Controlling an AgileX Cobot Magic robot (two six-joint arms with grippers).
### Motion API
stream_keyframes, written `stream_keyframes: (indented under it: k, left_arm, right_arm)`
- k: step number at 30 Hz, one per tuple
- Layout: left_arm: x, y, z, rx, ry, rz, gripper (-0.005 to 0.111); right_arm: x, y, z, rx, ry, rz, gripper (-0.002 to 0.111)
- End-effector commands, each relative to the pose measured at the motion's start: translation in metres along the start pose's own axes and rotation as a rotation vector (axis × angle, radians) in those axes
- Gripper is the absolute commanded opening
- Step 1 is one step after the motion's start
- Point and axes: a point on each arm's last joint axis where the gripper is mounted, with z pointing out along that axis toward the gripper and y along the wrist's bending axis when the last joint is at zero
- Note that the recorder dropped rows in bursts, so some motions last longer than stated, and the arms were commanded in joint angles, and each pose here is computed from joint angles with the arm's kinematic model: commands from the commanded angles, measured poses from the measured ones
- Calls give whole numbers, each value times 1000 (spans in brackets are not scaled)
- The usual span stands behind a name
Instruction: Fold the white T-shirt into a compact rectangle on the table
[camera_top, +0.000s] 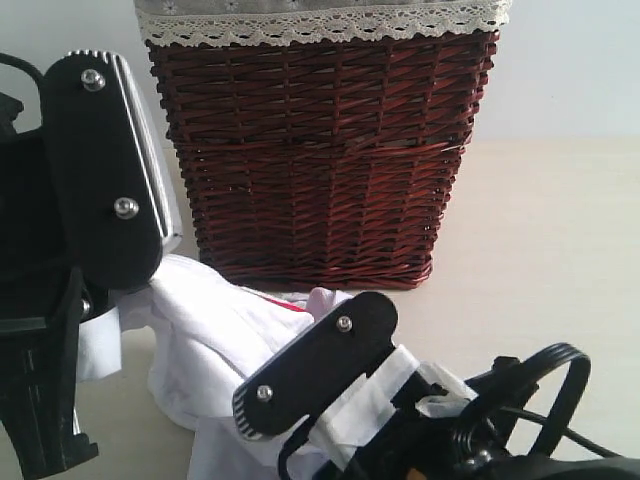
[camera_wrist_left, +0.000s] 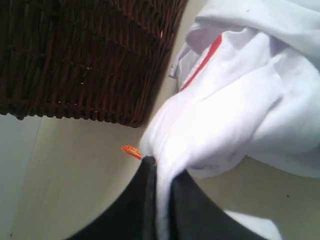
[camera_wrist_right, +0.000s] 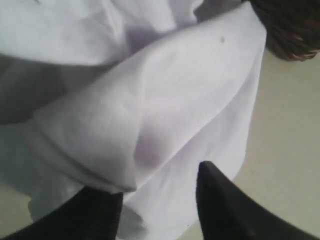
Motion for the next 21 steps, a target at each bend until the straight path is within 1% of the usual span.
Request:
stream_keyframes:
  k: [1, 3, 4, 5, 8, 10, 12, 15, 17, 19, 20, 21]
  left_arm:
    - [-1, 2, -2, -7, -1, -16, 0]
    - [0, 3, -2, -8, 10, -16, 0]
    - [1, 3, -2, -12, 17, -15, 0]
    - [2, 4, -3, -22, 31, -10, 0]
    - [7, 9, -5, -68, 69, 6, 0]
    - [10, 13, -8, -98, 87, 14, 0]
    - [12, 17, -12, -132, 82, -5, 0]
    - [19, 30, -25, -243, 57, -102, 0]
    - [27, 39, -35, -317, 59, -144, 0]
    - [34, 46, -42, -382, 84, -166, 0]
    - [37, 53, -49, -439, 59, -190, 0]
    - [38, 56, -53, -471, 41, -205, 0]
  right_arm:
    - [7, -1, 6, 33, 28, -120, 21]
    - [6, -9, 5, 118, 29, -136, 4]
    - [6, -13, 4, 162, 32, -142, 0]
    - [6, -20, 2, 228, 33, -149, 0]
    - [4, -35, -6, 365, 25, -150, 0]
    - [0, -39, -12, 356, -9, -146, 0]
    - [-3, -45, -21, 337, -36, -142, 0]
    - [-8, -64, -46, 282, -124, -85, 0]
    - [-10, -79, -61, 247, -180, -36, 0]
    - [-11, -90, -74, 223, -228, -21, 0]
    - [-10, -102, -85, 205, -271, -26, 0]
    - [-10, -105, -88, 203, -285, -36, 0]
